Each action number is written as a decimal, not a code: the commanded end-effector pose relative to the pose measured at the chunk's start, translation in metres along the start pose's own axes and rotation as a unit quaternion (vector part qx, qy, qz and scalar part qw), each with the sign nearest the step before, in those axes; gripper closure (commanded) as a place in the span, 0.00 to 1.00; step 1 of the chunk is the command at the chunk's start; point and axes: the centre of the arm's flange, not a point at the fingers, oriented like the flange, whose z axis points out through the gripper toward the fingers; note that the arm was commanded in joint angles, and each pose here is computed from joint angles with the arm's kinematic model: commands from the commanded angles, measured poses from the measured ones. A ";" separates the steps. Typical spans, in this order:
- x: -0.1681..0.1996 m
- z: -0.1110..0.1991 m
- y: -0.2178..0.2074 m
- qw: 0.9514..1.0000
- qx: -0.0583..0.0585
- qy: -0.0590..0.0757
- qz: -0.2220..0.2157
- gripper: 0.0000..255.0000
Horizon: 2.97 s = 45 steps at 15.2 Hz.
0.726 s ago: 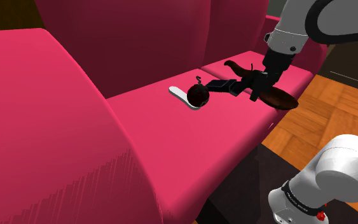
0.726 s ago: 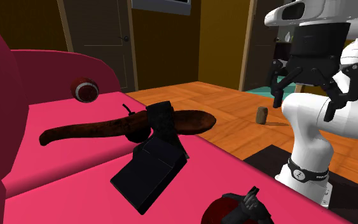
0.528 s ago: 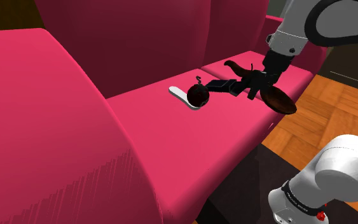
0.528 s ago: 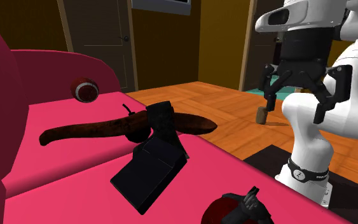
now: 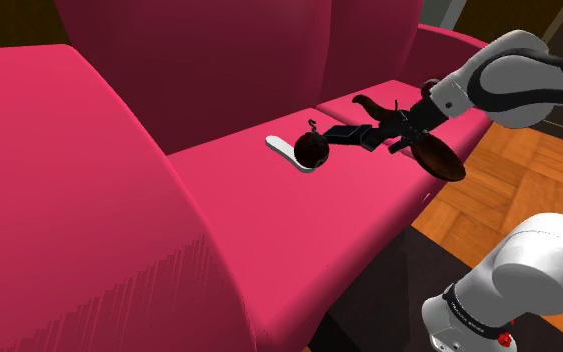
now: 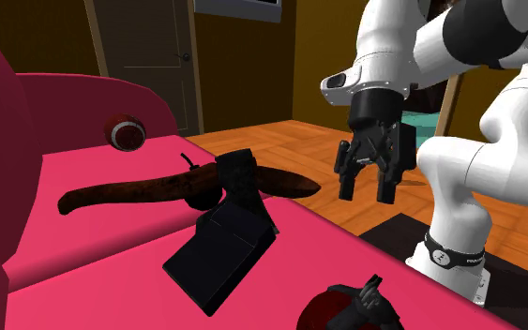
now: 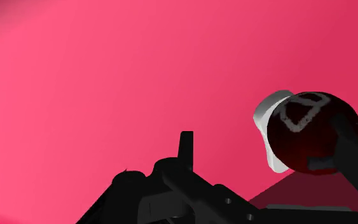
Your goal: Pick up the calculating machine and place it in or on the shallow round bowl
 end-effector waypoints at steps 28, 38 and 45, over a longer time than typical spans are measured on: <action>0.037 0.129 0.109 0.921 0.214 0.243 0.217 1.00; 0.042 0.116 0.102 0.921 0.214 0.243 0.217 1.00; 0.052 0.084 0.086 0.921 0.214 0.243 0.217 1.00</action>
